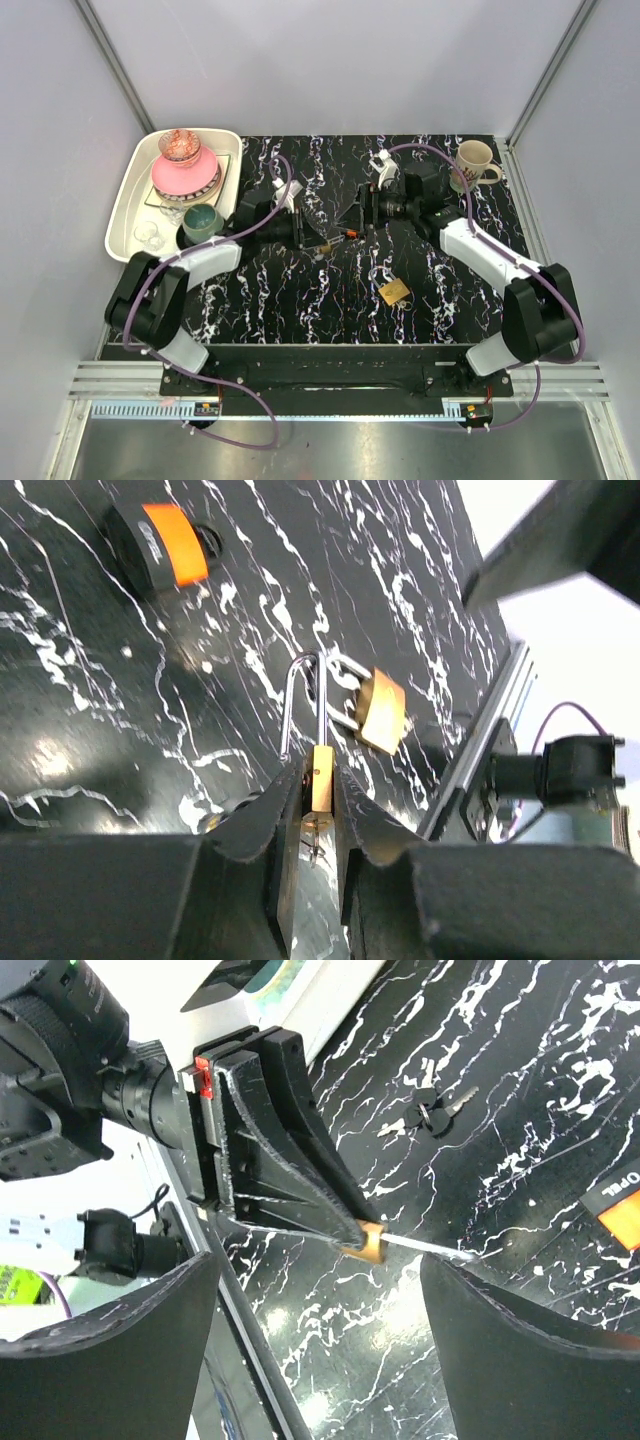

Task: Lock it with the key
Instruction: Pick up the lock from the center of the board, then lock the lock.

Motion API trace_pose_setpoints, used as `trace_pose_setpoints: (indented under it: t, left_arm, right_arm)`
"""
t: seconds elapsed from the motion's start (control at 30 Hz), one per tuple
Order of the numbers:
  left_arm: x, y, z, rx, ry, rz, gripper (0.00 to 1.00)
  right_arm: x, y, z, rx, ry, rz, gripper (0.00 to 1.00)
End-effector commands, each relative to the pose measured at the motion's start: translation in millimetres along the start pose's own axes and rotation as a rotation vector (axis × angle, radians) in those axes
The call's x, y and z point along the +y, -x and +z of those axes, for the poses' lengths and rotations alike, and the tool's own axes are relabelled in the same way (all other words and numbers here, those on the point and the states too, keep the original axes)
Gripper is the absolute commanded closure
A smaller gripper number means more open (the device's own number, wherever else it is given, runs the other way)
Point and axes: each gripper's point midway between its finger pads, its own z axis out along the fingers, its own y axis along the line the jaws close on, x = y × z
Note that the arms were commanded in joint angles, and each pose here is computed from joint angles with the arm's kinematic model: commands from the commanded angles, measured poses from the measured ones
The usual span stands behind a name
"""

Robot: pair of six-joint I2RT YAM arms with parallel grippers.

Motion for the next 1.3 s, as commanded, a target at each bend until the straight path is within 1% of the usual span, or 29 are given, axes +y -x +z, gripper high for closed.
trace_pose_setpoints:
  t: [0.0,0.07,0.1,0.13,0.17,0.2,0.23,0.27,0.33,0.4,0.47,0.63,0.67,0.83,0.93,1.1,1.2,1.27]
  left_arm:
    - [-38.0,-9.7,-32.8,0.058,-0.085,0.115,1.0]
    - [-47.7,-16.2,-43.4,0.083,-0.103,0.12,1.0]
    - [-59.0,-11.8,-52.1,0.066,-0.12,0.146,1.0]
    - [-65.3,-11.8,-56.7,0.067,-0.133,0.153,1.0]
    - [-71.4,-14.2,-61.5,0.076,-0.151,0.154,1.0]
    - [-79.7,-12.1,-67.5,0.064,-0.17,0.17,1.0]
    - [-85.2,-11.2,-70.5,0.059,-0.187,0.175,1.0]
    - [-91.1,-12.6,-73.4,0.066,-0.211,0.174,1.0]
    - [-100.3,-9.8,-79.6,0.051,-0.23,0.191,1.0]
    - [-107.0,-7.0,-83.9,0.04,-0.242,0.203,1.0]
    - [-117.4,-3.4,-89.4,0.029,-0.269,0.22,1.0]
    - [-124.9,5.3,-93.5,0.005,-0.266,0.233,1.0]
    - [-127.3,7.2,-95.2,-0.003,-0.267,0.237,1.0]
    - [-136.9,13.4,-101.7,-0.017,-0.269,0.248,1.0]
    - [-143.8,15.7,-107.1,-0.017,-0.275,0.266,1.0]
    - [-155.0,16.1,-115.1,-0.019,-0.3,0.286,1.0]
    - [-154.3,16.8,-116.5,-0.023,-0.284,0.288,1.0]
    - [-155.0,16.9,-117.0,-0.025,-0.286,0.288,1.0]
  right_arm:
    - [39.5,16.2,-19.8,-0.023,0.141,-0.221,0.11]
    - [51.9,13.2,-22.5,-0.006,0.216,-0.248,0.11]
    - [55.6,11.2,-23.0,0.001,0.245,-0.251,0.12]
    - [65.4,1.6,-26.3,0.033,0.325,-0.251,0.12]
    - [73.3,5.9,-28.1,0.012,0.367,-0.261,0.13]
    - [78.1,5.2,-29.4,0.009,0.401,-0.256,0.14]
    - [84.0,-5.1,-32.7,0.037,0.464,-0.244,0.16]
    - [93.4,-0.3,-36.0,0.021,0.509,-0.245,0.18]
    - [99.7,-6.8,-38.0,0.048,0.565,-0.232,0.23]
    - [106.6,-12.0,-36.6,0.066,0.591,-0.236,0.25]
    - [110.3,-17.7,-33.6,0.085,0.598,-0.242,0.28]
    - [121.3,-32.8,-25.4,0.155,0.617,-0.232,0.33]
    - [119.3,-35.1,-22.8,0.158,0.611,-0.247,0.35]
    - [107.8,-46.3,-15.4,0.196,0.558,-0.235,0.38]
    - [100.6,-47.2,-12.4,0.19,0.512,-0.241,0.37]
    - [97.9,-46.5,-9.8,0.189,0.5,-0.241,0.36]
    - [98.9,-48.2,-9.9,0.199,0.513,-0.238,0.37]
    - [100.7,-47.5,-9.4,0.198,0.516,-0.234,0.39]
